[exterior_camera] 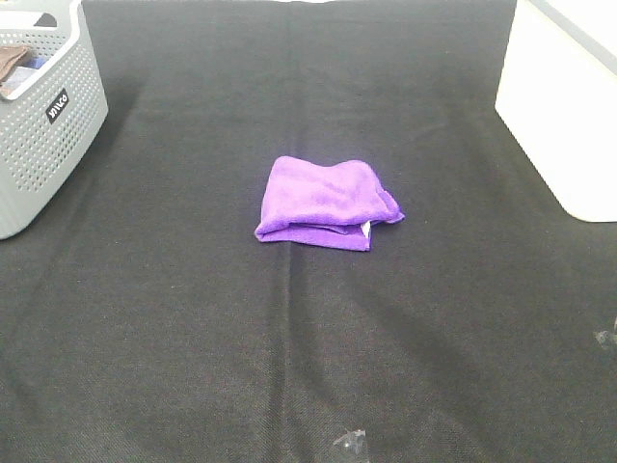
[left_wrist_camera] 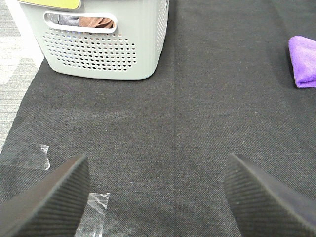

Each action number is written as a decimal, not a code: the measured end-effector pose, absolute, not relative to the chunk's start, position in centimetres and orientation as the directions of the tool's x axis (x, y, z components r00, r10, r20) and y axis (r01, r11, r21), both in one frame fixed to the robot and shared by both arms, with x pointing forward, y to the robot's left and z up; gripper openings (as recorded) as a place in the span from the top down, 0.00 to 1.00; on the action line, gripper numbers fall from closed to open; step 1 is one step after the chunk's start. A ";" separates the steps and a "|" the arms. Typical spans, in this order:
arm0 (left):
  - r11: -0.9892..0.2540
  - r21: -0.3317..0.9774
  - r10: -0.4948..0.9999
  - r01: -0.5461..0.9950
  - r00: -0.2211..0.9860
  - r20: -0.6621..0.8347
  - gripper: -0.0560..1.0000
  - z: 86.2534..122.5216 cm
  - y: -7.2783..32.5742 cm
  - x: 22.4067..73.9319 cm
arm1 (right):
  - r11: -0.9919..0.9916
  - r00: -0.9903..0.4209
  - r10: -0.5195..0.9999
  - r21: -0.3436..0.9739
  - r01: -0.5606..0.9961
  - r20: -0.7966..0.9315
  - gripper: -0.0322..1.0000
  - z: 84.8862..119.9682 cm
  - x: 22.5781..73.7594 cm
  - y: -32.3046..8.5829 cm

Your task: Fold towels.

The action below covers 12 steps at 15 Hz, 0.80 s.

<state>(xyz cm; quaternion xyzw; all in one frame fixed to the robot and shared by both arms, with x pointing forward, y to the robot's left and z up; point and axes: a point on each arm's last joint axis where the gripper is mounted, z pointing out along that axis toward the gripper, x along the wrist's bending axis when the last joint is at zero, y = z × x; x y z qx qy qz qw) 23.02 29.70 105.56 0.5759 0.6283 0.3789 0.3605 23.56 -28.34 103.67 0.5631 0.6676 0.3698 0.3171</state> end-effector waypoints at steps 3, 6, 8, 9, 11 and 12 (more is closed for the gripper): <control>0.049 0.891 0.997 0.450 -0.077 -0.016 0.28 105.6 29.7 23.0 | 0.092 -0.165 0.986 0.851 0.517 -0.007 0.14 103.7 23.6 -28.3; 0.050 0.891 0.997 0.450 -0.076 -0.017 0.28 105.6 29.7 23.0 | 0.092 -0.165 0.986 0.851 0.517 -0.007 0.14 103.7 23.6 -28.3; 0.050 0.891 0.997 0.450 -0.076 -0.017 0.28 105.6 29.7 23.0 | 0.092 -0.165 0.986 0.851 0.517 -0.007 0.14 103.7 23.6 -28.3; 0.050 0.891 0.997 0.450 -0.076 -0.017 0.28 105.6 29.7 23.0 | 0.092 -0.165 0.986 0.851 0.517 -0.007 0.14 103.7 23.6 -28.3; 0.050 0.891 0.997 0.450 -0.076 -0.017 0.28 105.6 29.7 23.0 | 0.091 -0.164 0.986 0.851 0.517 -0.006 0.14 103.7 23.6 -28.3; 0.050 0.891 0.997 0.450 -0.076 -0.017 0.28 105.6 29.7 23.0 | 0.091 -0.164 0.986 0.851 0.517 -0.006 0.14 103.7 23.6 -28.3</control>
